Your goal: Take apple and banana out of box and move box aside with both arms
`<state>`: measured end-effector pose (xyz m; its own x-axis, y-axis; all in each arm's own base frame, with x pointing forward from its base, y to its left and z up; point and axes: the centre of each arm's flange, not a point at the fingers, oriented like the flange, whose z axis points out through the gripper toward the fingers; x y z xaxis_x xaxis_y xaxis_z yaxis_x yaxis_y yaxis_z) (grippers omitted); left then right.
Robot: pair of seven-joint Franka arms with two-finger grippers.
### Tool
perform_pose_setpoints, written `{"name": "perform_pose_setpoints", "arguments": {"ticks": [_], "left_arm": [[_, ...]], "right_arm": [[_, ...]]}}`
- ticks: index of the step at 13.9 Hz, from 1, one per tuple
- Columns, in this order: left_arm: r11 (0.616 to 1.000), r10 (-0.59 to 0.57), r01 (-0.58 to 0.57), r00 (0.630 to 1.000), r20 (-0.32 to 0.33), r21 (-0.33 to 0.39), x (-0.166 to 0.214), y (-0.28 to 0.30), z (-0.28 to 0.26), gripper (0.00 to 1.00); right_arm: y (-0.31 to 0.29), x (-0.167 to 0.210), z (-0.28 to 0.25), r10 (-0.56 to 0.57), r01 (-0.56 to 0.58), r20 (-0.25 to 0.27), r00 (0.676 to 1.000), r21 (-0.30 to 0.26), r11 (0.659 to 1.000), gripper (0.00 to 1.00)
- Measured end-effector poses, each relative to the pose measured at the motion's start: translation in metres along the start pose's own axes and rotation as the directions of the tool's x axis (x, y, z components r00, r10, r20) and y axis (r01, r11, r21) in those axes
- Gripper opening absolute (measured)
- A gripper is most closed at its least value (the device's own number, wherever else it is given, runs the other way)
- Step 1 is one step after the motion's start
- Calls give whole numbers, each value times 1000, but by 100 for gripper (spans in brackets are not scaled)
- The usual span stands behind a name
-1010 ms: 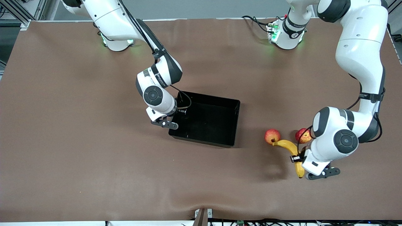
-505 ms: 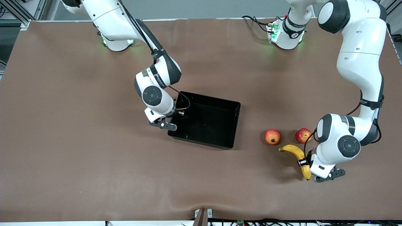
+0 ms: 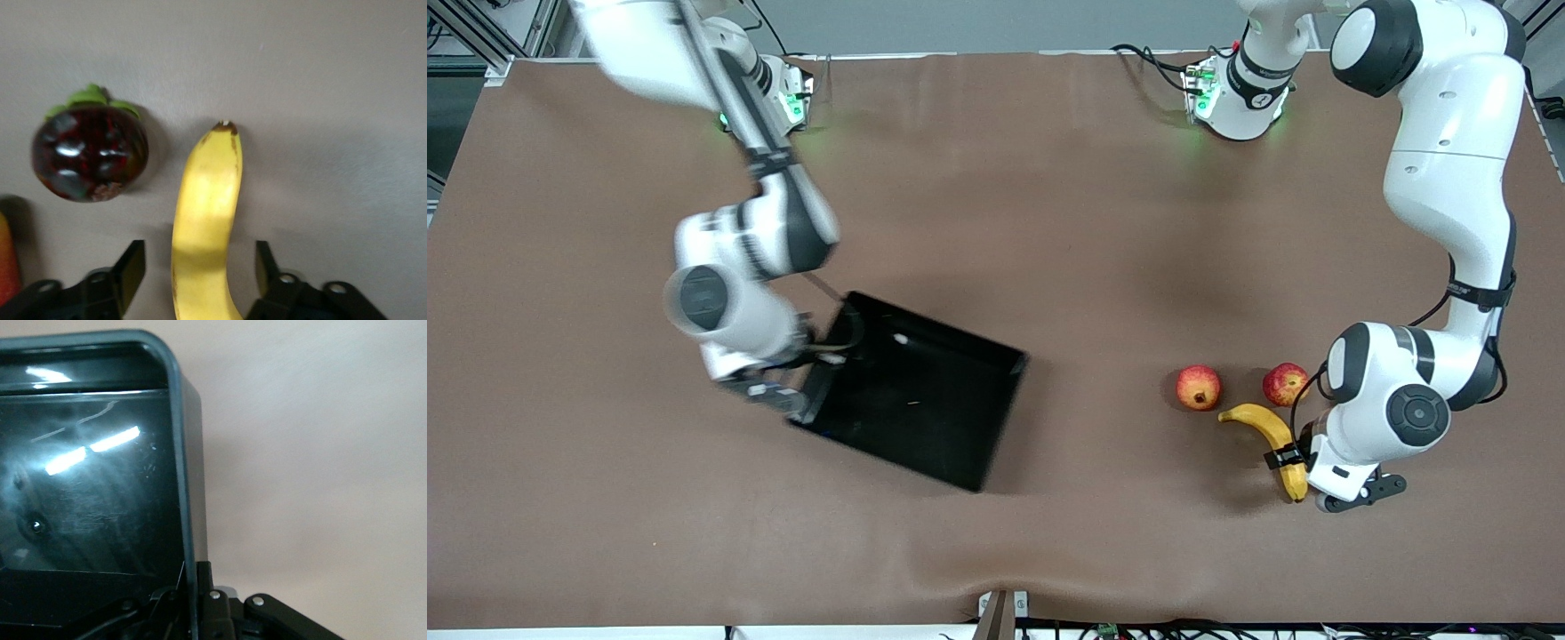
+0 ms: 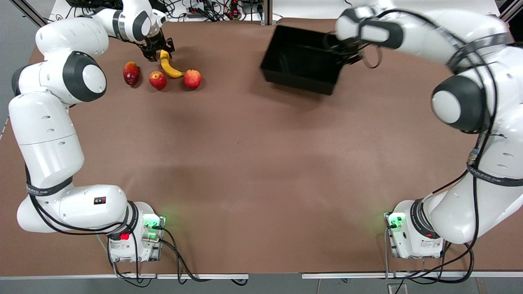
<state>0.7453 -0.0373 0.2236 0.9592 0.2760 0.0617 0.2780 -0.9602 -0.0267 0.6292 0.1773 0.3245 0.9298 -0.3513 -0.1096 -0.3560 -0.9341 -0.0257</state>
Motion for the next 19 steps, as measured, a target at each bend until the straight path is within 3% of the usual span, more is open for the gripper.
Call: {"name": "perform_pose_setpoints", "arguments": {"ticks": [2,6,11,15,16,19], "left_arm": [[1000,-2,2,999,-51,-7,8,0,-44,100],[999,50,-49,991,-127,14,7,-5,-169,100],[991,117,-109,988,-103,74,-45,-4,-312,100],[981,194,-193,980,-46,15,-91,4,-376,100],[976,216,-216,976,-29,0,-100,4,-385,100],[972,233,-233,972,8,-36,-140,0,-403,100]], "right_arm": [[74,42,-16,-7,7,11,1000,10,1000,4],[230,99,-18,-84,83,19,996,35,996,4],[339,123,18,-238,238,2,971,37,971,4],[365,132,61,-241,240,15,970,24,970,4],[364,131,65,-241,241,21,970,26,970,9],[362,135,58,-244,244,9,970,25,969,41]]}}
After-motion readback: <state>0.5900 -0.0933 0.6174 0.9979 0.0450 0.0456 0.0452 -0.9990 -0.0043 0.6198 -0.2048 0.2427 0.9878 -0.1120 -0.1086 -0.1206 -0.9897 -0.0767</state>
